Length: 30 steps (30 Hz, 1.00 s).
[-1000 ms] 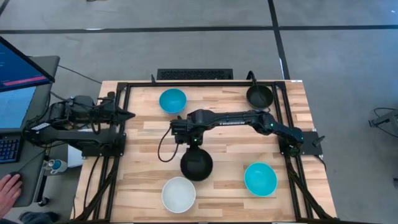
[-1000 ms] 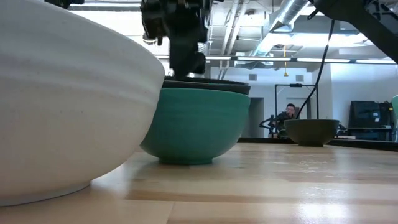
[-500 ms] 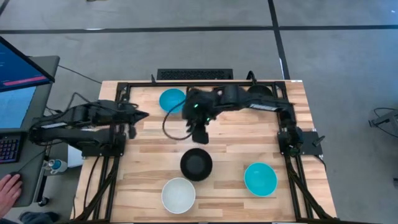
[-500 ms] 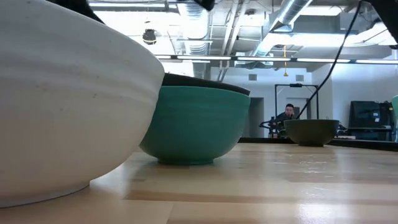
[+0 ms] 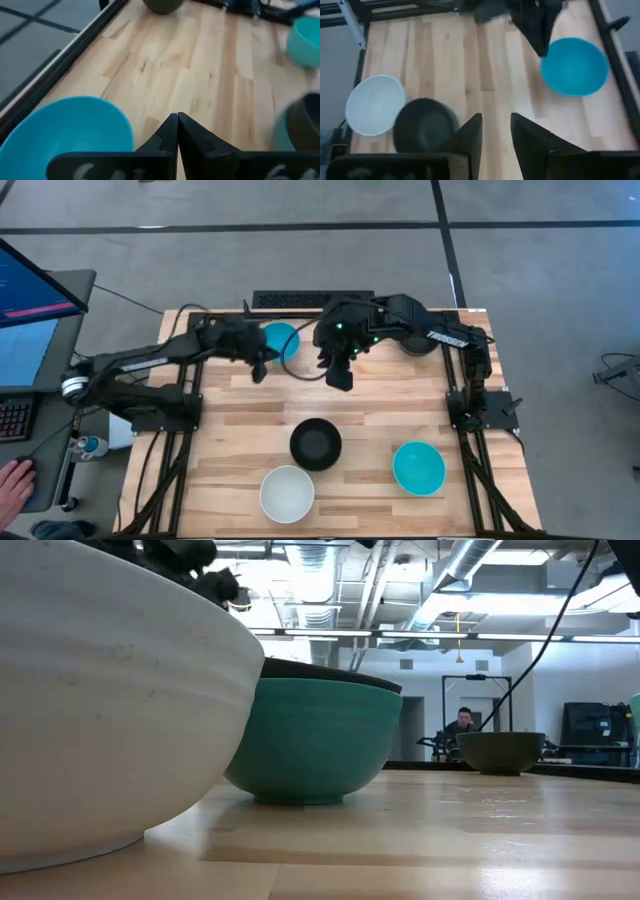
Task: Nest bowls inside each other
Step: Stack the light blue bowl on the black bowl
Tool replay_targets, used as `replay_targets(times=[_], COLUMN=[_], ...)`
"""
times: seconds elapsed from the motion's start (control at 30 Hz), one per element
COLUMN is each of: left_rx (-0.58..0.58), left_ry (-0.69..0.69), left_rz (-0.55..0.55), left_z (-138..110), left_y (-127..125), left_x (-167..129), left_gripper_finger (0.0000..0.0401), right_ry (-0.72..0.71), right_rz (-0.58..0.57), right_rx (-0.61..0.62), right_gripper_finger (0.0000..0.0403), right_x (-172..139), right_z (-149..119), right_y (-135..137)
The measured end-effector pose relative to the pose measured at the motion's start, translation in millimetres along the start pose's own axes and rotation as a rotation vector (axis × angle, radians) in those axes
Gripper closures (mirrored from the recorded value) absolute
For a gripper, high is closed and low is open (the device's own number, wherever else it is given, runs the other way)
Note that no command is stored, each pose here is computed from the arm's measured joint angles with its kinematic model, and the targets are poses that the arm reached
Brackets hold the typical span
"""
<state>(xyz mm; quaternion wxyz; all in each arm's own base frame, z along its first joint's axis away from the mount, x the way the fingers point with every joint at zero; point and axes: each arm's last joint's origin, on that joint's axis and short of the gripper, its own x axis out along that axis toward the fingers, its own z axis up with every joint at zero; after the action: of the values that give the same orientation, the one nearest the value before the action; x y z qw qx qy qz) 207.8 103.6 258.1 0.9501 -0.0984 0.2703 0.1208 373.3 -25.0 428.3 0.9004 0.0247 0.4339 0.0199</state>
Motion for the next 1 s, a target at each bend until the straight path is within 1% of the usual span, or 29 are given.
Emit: replay_targets(times=[0.1,0.17,0.27,0.37,0.5,0.57,0.63,0.7,0.87,1.0], left_rx=[-0.042,-0.044,-0.025,0.013,0.055,0.079,0.071,0.04,-0.021,-0.048], left_ry=[0.031,0.075,0.119,0.142,0.144,0.139,0.151,0.162,0.241,0.312], left_rz=[-0.047,-0.089,-0.114,-0.117,-0.088,-0.045,0.013,0.044,0.028,-0.005], left_z=[1.6,-1.2,-4.7,-4.6,-0.8,0.9,0.1,-1.3,-11.5,-22.4], left_y=[14.8,19.7,23.5,25.7,28.7,31.8,36.6,41.9,48.6,51.3], left_x=[15.0,23.4,34.4,41.3,44.1,43.2,42.1,40.3,43.1,55.8], left_gripper_finger=[0.0401,0.0401,0.0396,0.0384,0.0356,0.034,0.0323,0.0308,0.0281,0.0274], right_ry=[-0.017,-0.039,-0.069,-0.05,0.003,0.022,0.012,-0.008,-0.067,-0.117], right_rz=[-0.013,-0.008,0.046,0.096,0.138,0.168,0.197,0.216,0.214,0.211], right_rx=[-0.032,-0.049,-0.061,-0.056,-0.015,-0.001,0.002,0.005,-0.005,0.014], right_gripper_finger=[0.0278,0.0278,0.0278,0.0278,0.0278,0.0278,0.0278,0.0278,0.0278,0.0278], right_x=[-1.8,-2.2,0.1,10.2,29.2,40.6,52.7,62.3,76.0,82.4], right_z=[1.1,3.0,4.2,0.1,-10.4,-16.0,-19.3,-21.0,-20.3,-17.6], right_y=[-7.2,-11.6,-21.0,-32.6,-48.5,-54.6,-59.2,-63.1,-66.3,-67.8])
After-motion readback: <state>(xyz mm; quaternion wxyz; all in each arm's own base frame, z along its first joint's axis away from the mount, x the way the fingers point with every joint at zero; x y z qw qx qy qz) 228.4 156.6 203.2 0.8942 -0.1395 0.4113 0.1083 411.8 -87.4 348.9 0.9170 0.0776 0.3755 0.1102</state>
